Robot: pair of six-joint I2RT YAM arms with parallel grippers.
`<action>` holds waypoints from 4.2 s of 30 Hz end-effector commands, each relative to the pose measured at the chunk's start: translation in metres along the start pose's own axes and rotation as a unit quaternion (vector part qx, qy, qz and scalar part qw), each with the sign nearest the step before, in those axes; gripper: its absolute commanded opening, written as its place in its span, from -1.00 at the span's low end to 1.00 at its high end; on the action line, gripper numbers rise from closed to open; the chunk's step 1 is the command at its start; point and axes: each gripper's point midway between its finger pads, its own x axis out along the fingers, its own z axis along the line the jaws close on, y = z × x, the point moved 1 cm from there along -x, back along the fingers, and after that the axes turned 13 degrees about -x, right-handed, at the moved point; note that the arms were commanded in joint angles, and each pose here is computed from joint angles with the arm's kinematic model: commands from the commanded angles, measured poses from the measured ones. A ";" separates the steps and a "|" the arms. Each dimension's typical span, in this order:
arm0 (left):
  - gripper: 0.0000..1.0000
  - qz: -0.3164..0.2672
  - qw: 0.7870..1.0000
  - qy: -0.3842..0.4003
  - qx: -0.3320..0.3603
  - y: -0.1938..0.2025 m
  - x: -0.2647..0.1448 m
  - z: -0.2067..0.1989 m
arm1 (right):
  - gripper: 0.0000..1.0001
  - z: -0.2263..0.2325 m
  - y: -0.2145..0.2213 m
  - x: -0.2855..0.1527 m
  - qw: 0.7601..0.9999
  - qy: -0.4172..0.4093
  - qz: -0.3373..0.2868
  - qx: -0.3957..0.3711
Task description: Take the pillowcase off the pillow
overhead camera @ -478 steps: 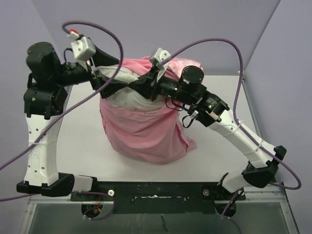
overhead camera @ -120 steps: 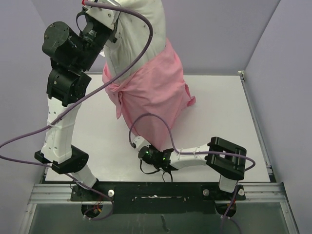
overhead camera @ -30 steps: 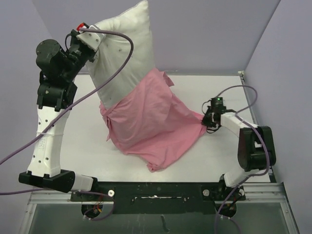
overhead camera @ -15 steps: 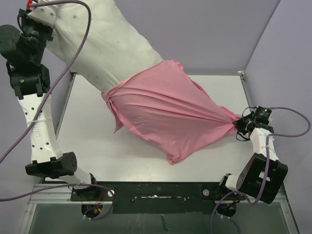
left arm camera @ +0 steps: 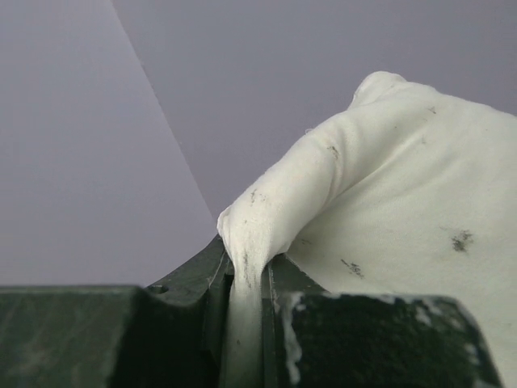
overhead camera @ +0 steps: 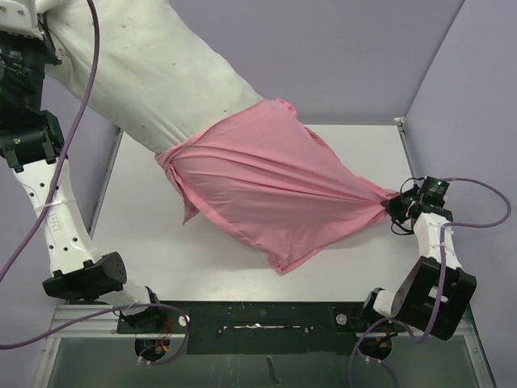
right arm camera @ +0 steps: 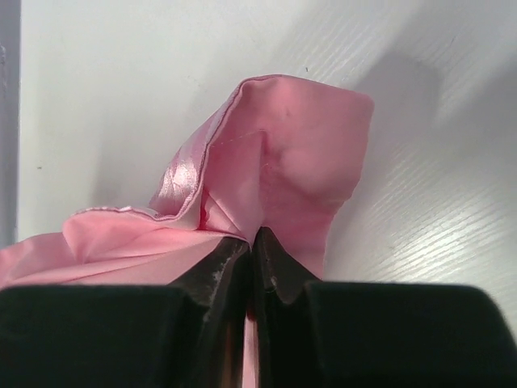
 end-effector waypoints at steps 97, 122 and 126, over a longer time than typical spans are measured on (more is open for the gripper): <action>-1.00 0.011 0.961 0.235 -0.147 -0.019 -0.059 -0.197 | -1.00 0.042 -0.004 -0.065 0.979 -0.023 -0.110 -0.172; 0.96 0.373 0.711 0.540 -0.254 0.126 -0.217 -0.375 | 0.13 0.070 0.054 -0.054 0.966 -0.049 -0.060 -0.245; 0.96 0.405 0.693 0.564 -0.192 0.166 -0.237 -0.336 | 0.14 0.071 0.056 -0.048 0.966 -0.053 -0.054 -0.247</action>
